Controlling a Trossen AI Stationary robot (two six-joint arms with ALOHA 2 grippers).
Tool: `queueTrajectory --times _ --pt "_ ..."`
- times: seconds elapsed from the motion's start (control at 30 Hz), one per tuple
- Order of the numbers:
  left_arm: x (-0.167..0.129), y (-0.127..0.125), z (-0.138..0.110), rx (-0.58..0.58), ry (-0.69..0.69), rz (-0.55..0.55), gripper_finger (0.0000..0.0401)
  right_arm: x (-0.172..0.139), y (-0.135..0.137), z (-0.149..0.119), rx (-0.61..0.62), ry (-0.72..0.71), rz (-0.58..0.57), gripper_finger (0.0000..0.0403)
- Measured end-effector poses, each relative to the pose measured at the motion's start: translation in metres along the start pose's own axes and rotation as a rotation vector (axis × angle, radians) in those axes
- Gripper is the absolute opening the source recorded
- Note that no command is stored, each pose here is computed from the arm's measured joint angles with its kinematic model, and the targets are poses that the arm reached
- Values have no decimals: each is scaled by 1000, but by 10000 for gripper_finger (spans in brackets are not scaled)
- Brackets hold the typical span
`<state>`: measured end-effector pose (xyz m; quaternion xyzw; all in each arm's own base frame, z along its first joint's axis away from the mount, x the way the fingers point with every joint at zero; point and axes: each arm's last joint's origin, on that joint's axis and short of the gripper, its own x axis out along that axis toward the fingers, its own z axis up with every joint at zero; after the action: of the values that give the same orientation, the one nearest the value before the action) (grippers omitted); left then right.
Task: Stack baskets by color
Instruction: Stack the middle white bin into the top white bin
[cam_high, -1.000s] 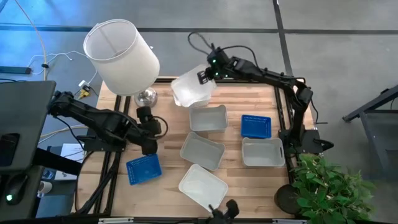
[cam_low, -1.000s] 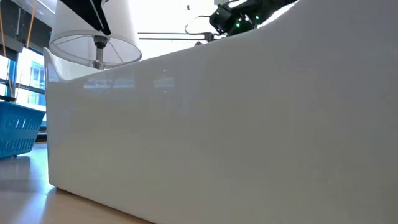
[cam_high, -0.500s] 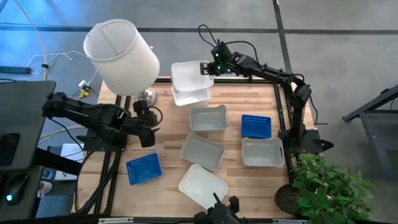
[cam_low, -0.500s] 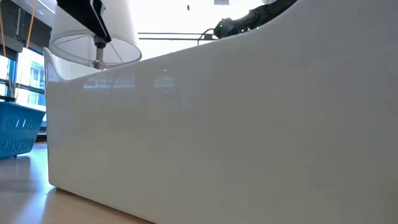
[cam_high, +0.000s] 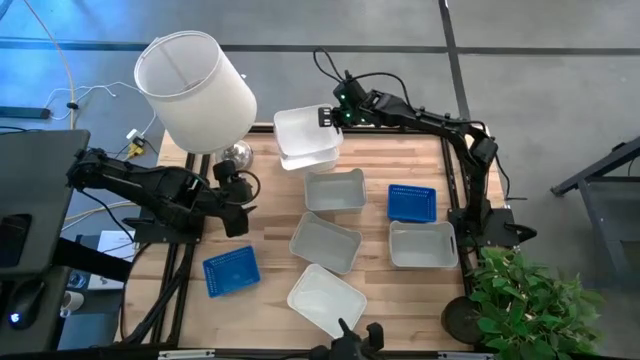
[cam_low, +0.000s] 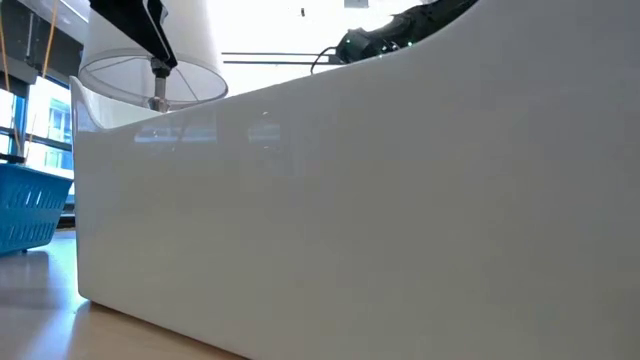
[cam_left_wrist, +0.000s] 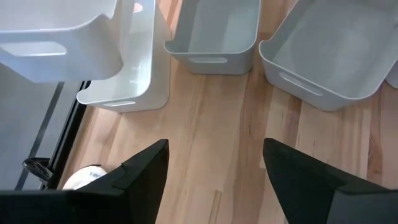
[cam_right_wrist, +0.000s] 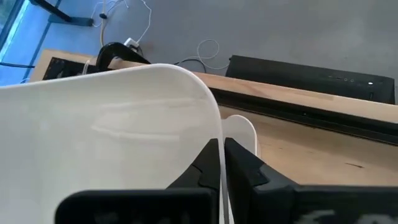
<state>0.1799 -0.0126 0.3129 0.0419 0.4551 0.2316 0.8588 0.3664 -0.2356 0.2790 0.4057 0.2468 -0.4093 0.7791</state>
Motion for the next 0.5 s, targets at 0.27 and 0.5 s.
queueTrajectory --times 0.27,0.5 --pt "0 0 0 0 1 0 246 14 -3 -5 9 11 -40 0" --pt "0 0 0 0 1 0 246 35 -9 -14 -2 61 -74 0"
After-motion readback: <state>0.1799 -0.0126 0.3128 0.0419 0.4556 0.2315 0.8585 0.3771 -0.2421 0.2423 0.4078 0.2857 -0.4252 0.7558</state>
